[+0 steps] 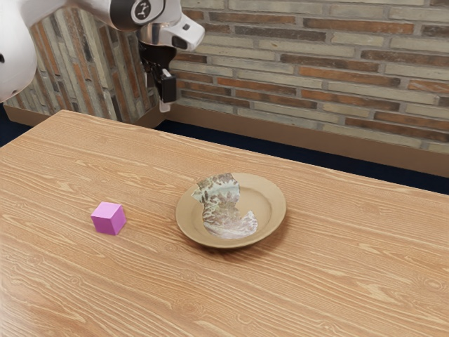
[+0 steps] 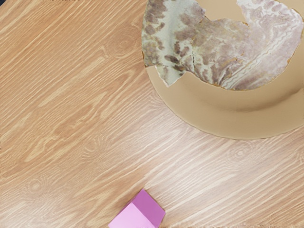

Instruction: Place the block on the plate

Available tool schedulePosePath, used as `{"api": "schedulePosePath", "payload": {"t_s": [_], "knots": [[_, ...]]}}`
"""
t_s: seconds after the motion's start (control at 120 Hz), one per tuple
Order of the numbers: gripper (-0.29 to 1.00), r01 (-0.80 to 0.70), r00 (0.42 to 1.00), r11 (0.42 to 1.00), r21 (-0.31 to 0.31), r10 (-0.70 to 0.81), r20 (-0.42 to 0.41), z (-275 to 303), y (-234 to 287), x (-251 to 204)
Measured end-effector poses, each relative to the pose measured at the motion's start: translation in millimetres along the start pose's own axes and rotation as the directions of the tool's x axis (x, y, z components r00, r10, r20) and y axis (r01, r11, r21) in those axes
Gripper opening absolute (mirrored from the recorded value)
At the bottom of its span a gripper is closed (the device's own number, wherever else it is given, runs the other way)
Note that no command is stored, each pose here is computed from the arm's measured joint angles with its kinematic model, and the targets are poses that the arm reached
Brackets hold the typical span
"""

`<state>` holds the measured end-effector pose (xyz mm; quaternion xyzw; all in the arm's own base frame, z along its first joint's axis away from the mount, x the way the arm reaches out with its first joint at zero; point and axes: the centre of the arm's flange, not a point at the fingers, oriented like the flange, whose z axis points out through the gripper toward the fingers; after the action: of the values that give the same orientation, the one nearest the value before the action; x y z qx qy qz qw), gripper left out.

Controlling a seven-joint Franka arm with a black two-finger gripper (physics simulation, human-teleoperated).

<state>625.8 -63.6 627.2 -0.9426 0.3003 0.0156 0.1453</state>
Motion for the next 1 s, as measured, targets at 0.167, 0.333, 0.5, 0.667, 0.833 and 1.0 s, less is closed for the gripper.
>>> {"api": "schedulePosePath", "payload": {"t_s": [0.167, 0.333, 0.5, 0.667, 0.833, 1.0], "knots": [[0.70, -0.062, 0.995, 0.998, -0.025, 0.064, 0.079, 50, -24, 2], [0.70, -0.056, 0.985, 0.993, -0.103, 0.072, 0.159, 124, -68, -19], [0.70, -0.027, 0.976, 0.979, -0.204, 0.071, 0.208, 204, -96, -53], [0.70, 0.008, 0.984, 0.954, -0.300, 0.046, 0.171, 275, -106, -80], [0.70, 0.104, 0.993, 0.916, -0.387, -0.074, 0.092, 340, -110, -110], [0.70, 0.202, 0.977, 0.898, -0.392, -0.213, 0.015, 371, -113, -130]]}}
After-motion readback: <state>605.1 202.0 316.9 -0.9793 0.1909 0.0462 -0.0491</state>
